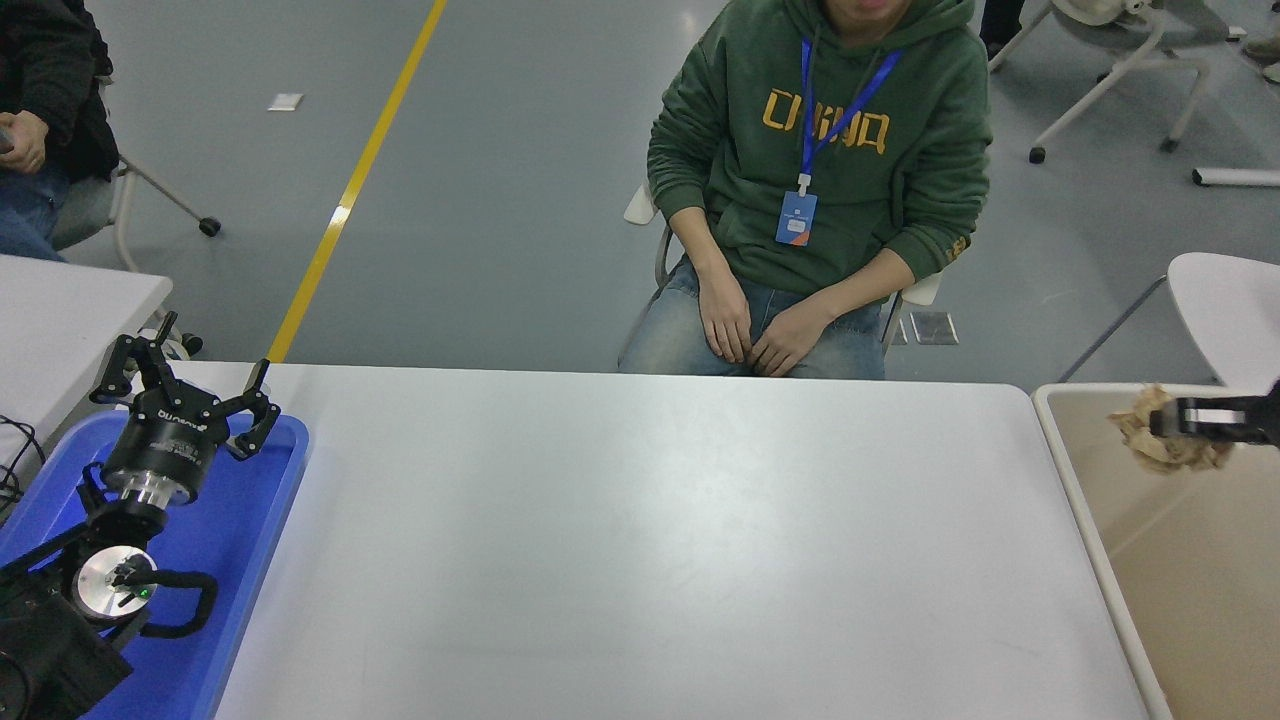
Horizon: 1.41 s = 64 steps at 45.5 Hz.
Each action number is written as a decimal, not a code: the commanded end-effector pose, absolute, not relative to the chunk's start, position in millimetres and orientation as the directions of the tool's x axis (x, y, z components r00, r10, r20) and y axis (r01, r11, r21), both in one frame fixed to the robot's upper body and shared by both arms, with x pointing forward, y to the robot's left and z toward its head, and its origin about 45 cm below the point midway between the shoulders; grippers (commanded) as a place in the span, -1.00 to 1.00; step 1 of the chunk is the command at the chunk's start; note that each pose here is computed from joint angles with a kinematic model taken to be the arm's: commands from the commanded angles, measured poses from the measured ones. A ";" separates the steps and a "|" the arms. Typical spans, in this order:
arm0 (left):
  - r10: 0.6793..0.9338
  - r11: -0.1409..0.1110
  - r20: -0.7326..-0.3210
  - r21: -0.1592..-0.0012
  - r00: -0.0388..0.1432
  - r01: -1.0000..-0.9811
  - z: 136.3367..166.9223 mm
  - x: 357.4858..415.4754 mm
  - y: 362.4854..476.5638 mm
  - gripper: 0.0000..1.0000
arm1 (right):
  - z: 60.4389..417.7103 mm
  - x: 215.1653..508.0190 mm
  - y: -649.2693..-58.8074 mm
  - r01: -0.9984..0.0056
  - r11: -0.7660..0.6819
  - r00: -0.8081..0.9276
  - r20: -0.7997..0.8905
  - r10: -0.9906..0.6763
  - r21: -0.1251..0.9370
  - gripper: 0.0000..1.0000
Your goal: Clean the table surface
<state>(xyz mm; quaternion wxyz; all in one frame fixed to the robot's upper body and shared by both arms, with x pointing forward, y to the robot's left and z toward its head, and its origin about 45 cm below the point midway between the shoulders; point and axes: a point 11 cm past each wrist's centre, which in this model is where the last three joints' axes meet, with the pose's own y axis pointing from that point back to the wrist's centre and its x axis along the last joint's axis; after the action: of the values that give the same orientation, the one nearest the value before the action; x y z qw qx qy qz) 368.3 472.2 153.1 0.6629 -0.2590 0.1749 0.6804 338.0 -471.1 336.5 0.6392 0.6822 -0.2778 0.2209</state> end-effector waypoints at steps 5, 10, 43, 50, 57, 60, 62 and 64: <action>0.811 -0.060 -0.584 -0.105 0.013 -0.993 153.1 368.3 472.3 1.00 | 385.0 323.6 -492.1 -0.679 0.008 0.727 0.674 -0.130 0.734 -1.00; 0.811 -0.060 -0.584 -0.105 0.013 -0.993 153.1 368.3 472.3 1.00 | 383.3 324.2 -491.3 -0.676 0.006 0.730 0.671 -0.130 0.737 -1.00; 0.811 -0.060 -0.584 -0.105 0.013 -0.993 153.1 368.3 472.3 1.00 | 252.9 355.2 -571.0 -0.696 0.294 0.578 0.754 -0.312 0.655 -1.00; 0.811 -0.060 -0.584 -0.105 0.013 -0.993 153.1 368.3 472.3 1.00 | 218.0 353.1 -587.1 -0.690 0.377 0.477 0.780 -0.406 0.618 -1.00; 0.811 -0.060 -0.584 -0.105 0.013 -0.993 153.1 368.3 472.3 1.00 | 170.1 338.5 -590.3 -0.666 0.452 0.377 0.791 -0.482 0.593 -1.00; 0.811 -0.060 -0.584 -0.105 0.013 -0.993 153.1 368.3 472.3 1.00 | 154.2 331.0 -589.7 -0.656 0.476 0.348 0.794 -0.498 0.586 -1.00; 0.811 -0.060 -0.584 -0.105 0.013 -0.993 153.1 368.3 472.3 1.00 | 145.1 324.7 -591.3 -0.647 0.498 0.327 0.799 -0.504 0.578 -1.00; 0.811 -0.060 -0.584 -0.105 0.013 -0.993 153.1 368.3 472.3 1.00 | 135.1 319.8 -590.7 -0.637 0.516 0.308 0.802 -0.511 0.573 -1.00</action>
<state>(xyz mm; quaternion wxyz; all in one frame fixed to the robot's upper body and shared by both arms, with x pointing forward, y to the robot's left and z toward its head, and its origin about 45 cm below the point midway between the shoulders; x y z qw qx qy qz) 368.3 472.3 153.1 0.6628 -0.2590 0.1749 0.6804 348.2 -584.4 193.2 0.6496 0.5422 -0.5255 0.0886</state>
